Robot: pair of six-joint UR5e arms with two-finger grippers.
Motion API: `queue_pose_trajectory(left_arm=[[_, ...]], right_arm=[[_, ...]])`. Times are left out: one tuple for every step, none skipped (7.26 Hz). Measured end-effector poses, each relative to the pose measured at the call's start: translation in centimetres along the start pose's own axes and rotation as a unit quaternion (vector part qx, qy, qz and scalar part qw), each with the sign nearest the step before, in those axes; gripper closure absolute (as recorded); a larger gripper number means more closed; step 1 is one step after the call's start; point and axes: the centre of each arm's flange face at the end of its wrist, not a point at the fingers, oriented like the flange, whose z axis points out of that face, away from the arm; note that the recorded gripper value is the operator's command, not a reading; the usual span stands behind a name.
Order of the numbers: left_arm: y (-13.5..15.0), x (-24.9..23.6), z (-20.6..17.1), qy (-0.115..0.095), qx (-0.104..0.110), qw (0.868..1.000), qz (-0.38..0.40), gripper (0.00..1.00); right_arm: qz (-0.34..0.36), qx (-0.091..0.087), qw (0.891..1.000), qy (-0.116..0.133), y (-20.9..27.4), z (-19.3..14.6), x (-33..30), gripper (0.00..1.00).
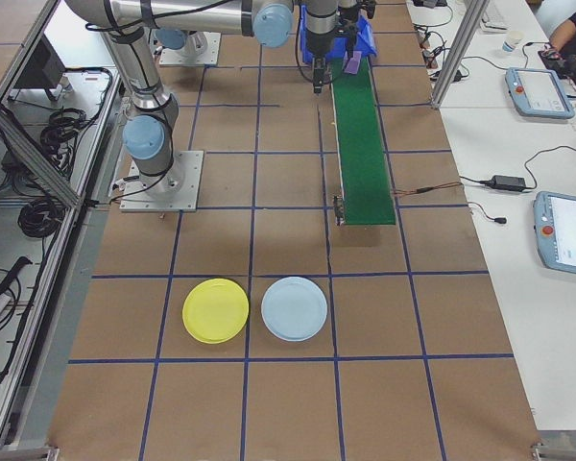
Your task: Move block left to right into plate
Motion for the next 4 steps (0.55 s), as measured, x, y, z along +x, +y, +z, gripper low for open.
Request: queue_pose_trajectory(left_arm=[[-0.2,0.1,-1.7,0.0,0.014,1.0,-0.001,0.0],[-0.5,-0.1,-3.6,-0.003,0.028,1.0,-0.002,0.0],[-0.7,-1.4,-4.9,-0.009,0.034,0.999,-0.008,0.0],[-1.4,-4.4,-5.8,-0.02,0.036,0.999,-0.018,0.0]], right_arm=[[-0.001,0.0,1.0,0.0,0.0,0.0,0.0,0.0],[-0.002,-0.001,1.0,0.0,0.1,0.0,-0.1,0.0],[-0.003,-0.001,1.0,0.0,0.1,0.0,-0.2,0.0],[-0.002,0.0,1.0,0.0,0.1,0.0,-0.2,0.0]])
